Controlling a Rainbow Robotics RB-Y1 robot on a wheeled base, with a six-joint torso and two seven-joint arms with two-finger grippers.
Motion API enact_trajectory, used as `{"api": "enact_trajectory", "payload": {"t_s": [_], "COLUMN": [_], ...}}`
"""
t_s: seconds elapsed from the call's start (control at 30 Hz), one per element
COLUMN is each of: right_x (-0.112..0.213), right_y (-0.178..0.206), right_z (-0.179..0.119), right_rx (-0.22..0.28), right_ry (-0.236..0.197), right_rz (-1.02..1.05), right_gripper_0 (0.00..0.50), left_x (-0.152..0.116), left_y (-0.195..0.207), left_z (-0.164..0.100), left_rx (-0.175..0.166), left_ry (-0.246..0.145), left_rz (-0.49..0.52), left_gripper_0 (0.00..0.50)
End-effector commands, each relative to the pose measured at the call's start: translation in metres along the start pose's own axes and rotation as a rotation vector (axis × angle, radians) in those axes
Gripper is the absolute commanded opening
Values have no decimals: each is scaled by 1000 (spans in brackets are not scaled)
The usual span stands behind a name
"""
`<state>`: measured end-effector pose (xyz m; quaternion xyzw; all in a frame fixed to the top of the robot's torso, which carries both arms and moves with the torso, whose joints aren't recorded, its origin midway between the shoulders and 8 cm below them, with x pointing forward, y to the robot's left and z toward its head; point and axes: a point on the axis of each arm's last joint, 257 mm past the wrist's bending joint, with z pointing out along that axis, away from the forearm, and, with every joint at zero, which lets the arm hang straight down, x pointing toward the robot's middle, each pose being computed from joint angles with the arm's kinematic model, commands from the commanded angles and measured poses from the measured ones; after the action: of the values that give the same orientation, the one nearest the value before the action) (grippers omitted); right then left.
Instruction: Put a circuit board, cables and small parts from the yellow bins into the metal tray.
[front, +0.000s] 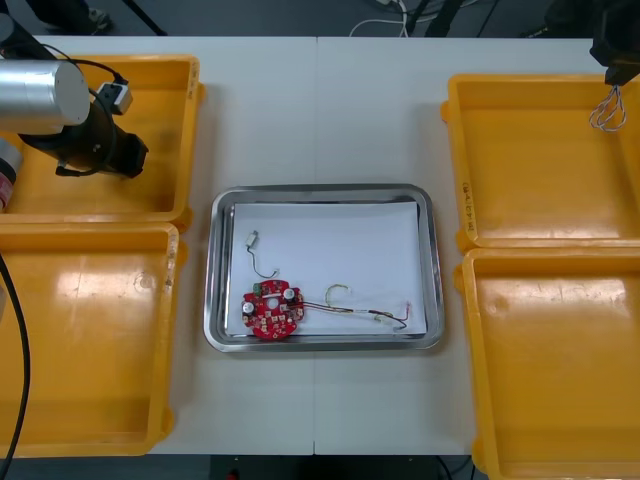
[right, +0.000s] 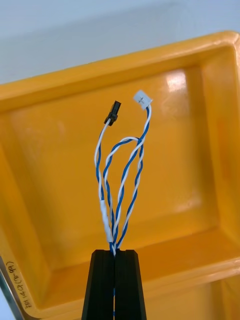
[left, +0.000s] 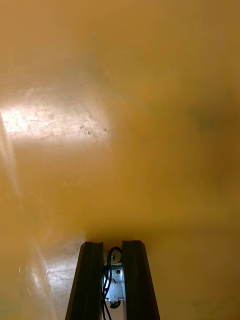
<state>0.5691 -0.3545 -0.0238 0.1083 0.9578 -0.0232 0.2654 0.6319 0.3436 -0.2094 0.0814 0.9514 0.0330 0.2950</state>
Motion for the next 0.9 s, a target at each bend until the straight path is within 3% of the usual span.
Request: {"api": "enact_trajectory", "payload": {"t_s": [0.03,0.27,0.57,0.73,0.9], "right_x": [-2,21,64,88,109], "right_y": [8,53,102,129,161], "right_z": [-10,-10,-1,-4,-18], "right_rx": [21,-38,-75,-100,-192], "right_ry": [-59,-98,-78,-91,-110], "right_rz": [-175,-355,-586,-710,-814], "right_gripper_0": [0,0,0,0,0], "left_x": [-6,1,14,27,39], "left_y": [12,14,15,16,10], "left_z": [-24,-57,-114,-138,-156], "left_rx": [-35,-40,-75,-82,-97], "left_ry": [-7,29,46,51,81], "left_rz": [123,139,151,131,134], "left_gripper_0": [1,0,1,1,0]}}
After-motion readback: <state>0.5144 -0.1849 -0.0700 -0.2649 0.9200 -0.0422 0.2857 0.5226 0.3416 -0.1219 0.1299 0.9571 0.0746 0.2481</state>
